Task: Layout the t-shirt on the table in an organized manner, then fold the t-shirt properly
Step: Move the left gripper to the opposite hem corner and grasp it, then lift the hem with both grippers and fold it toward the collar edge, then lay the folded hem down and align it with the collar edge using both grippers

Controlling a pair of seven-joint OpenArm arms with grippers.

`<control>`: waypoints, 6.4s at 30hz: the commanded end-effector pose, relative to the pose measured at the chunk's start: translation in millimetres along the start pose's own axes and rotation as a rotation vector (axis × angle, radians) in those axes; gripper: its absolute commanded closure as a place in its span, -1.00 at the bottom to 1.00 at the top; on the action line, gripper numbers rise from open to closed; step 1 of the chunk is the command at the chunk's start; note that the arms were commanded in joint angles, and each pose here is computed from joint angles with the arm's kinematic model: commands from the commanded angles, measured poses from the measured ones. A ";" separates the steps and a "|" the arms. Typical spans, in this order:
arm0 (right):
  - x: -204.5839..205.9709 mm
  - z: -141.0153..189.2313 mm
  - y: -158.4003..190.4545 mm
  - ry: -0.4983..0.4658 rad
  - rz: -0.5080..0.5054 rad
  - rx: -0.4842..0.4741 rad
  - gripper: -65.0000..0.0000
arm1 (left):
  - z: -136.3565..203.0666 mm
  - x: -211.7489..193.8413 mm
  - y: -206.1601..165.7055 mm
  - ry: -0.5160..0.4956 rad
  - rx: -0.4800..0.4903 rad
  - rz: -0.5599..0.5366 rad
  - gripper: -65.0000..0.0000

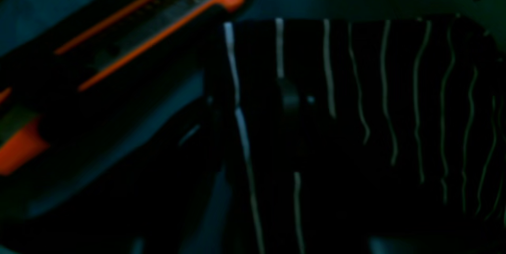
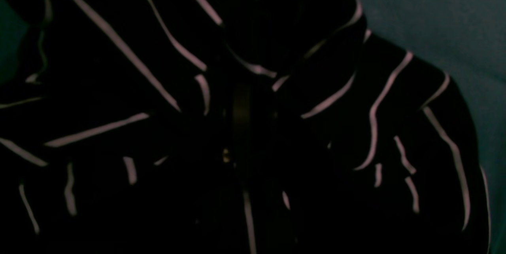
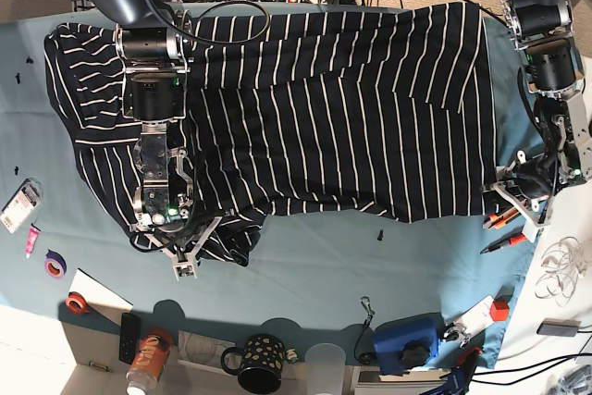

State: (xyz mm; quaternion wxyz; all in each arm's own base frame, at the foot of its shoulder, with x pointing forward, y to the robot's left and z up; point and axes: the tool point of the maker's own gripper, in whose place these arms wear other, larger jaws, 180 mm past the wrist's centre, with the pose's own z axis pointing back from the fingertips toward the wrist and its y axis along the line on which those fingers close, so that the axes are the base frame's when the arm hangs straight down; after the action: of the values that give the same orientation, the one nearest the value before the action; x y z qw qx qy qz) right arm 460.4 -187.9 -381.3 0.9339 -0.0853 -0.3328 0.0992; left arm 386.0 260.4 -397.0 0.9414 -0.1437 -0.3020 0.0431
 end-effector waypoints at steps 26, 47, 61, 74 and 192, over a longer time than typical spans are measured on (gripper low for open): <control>65.7 26.3 -18.4 -0.225 -0.026 -0.007 1.00 | 21.7 33.2 -30.0 -0.097 -0.200 -0.046 1.00; 55.1 79.0 -75.5 -0.279 -0.311 0.278 1.00 | 89.9 42.3 -39.2 -0.090 -0.499 -0.101 1.00; 24.7 114.9 -90.7 -0.241 -0.271 0.287 1.00 | 108.9 -6.1 -14.2 -0.143 -0.553 0.084 1.00; -37.2 134.9 -112.6 -0.232 -0.352 0.262 1.00 | 124.9 -38.2 17.4 -0.178 -0.495 0.170 1.00; -23.2 142.8 -74.0 -0.282 -0.087 0.402 1.00 | 138.6 -81.6 -59.5 -0.158 -0.501 -0.076 1.00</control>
State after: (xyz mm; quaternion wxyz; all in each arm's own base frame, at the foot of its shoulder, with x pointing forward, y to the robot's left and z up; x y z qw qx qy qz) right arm 353.1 -248.8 -289.3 0.8937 0.1362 -0.4084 0.1259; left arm 231.2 218.7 -331.4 0.8602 -0.3604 -0.3574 -0.0497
